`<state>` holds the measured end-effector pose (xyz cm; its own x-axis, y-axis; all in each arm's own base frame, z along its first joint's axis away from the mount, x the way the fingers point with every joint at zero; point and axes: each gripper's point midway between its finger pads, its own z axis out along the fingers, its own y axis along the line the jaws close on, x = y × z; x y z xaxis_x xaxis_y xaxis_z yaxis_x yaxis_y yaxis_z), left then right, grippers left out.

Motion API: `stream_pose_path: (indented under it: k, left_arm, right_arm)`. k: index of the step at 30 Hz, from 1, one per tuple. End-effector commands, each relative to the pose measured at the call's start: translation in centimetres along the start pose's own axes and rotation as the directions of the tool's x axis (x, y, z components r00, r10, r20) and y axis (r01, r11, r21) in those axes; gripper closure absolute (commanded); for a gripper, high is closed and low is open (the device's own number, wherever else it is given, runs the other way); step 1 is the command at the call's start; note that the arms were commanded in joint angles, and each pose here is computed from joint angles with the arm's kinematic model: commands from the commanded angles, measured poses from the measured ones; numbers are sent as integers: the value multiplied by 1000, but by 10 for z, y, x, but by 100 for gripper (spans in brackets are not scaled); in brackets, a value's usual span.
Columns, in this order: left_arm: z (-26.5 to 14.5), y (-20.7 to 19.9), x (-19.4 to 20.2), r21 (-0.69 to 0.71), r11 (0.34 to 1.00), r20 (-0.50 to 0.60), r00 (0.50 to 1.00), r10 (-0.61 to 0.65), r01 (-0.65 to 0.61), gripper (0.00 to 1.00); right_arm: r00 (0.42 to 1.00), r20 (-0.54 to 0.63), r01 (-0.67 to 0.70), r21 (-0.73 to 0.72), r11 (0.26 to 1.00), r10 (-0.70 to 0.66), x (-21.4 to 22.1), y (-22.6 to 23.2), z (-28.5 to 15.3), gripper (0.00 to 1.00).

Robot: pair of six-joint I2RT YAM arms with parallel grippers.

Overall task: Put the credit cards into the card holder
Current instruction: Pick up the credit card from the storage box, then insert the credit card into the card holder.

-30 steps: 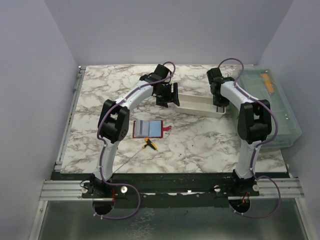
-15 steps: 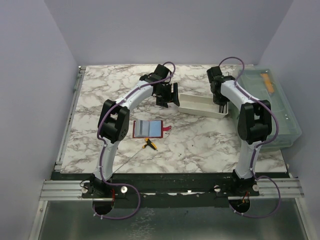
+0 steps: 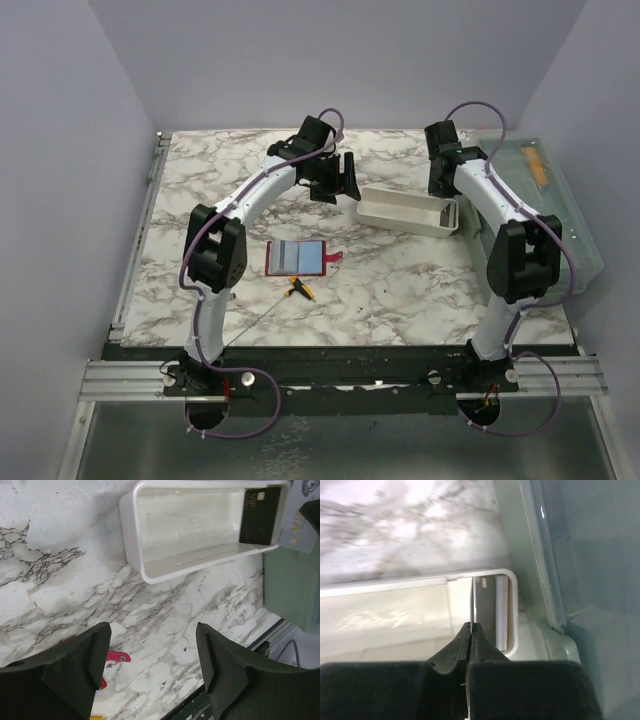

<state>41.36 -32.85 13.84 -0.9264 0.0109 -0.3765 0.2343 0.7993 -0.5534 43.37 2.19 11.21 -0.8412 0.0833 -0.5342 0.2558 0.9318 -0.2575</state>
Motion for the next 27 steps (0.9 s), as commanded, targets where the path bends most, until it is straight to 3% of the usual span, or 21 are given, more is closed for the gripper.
stream_pose_path:
  k: [1, 3, 5, 8, 11, 13, 16, 19, 25, 27]
  left_arm:
    - [-61, -35, -11, 124, 992, 67, 998, 9, -18, 24]
    - [-77, -36, -3, 168, 986, 60, 998, -1, -9, 24]
    - [-95, -34, 1, 231, 973, 72, 997, -24, 7, 24]
    - [-125, -33, 10, 373, 927, 88, 992, -86, 47, 21]
    - [-151, -31, 19, 460, 887, 141, 984, -113, 36, 20]
    - [-163, -31, 28, 490, 871, 177, 977, -122, 20, 19]
    - [-179, -35, 37, 545, 838, 217, 964, -156, 13, 19]
    - [-191, -33, 43, 600, 799, 224, 950, -219, 43, 20]
    - [-194, -30, 49, 621, 781, 230, 939, -257, 62, 32]
    - [-195, -31, 48, 629, 775, 230, 938, -260, 60, 40]
  right_arm:
    - [980, 180, -36, -261, 965, 86, -43, 18, -63, 100]
    - [967, 227, -1, -442, 897, 113, -47, 40, -91, 100]
    - [956, 240, 33, -657, 753, 168, -45, 71, -128, 100]
    - [944, 186, 45, -892, 450, 274, -35, 110, -185, 100]
    - [938, 91, 48, -990, 133, 336, -19, 144, -232, 100]
    - [934, 76, 80, -997, 3, 349, -11, 164, -256, 100]
    - [936, 39, 85, -990, -117, 351, 7, 193, -277, 100]
    - [932, 20, 90, -980, -178, 363, 18, 211, -289, 100]
    - [924, -36, 85, -951, -296, 382, 33, 224, -307, 100]
    - [921, -45, 83, -948, -306, 387, 34, 226, -310, 100]
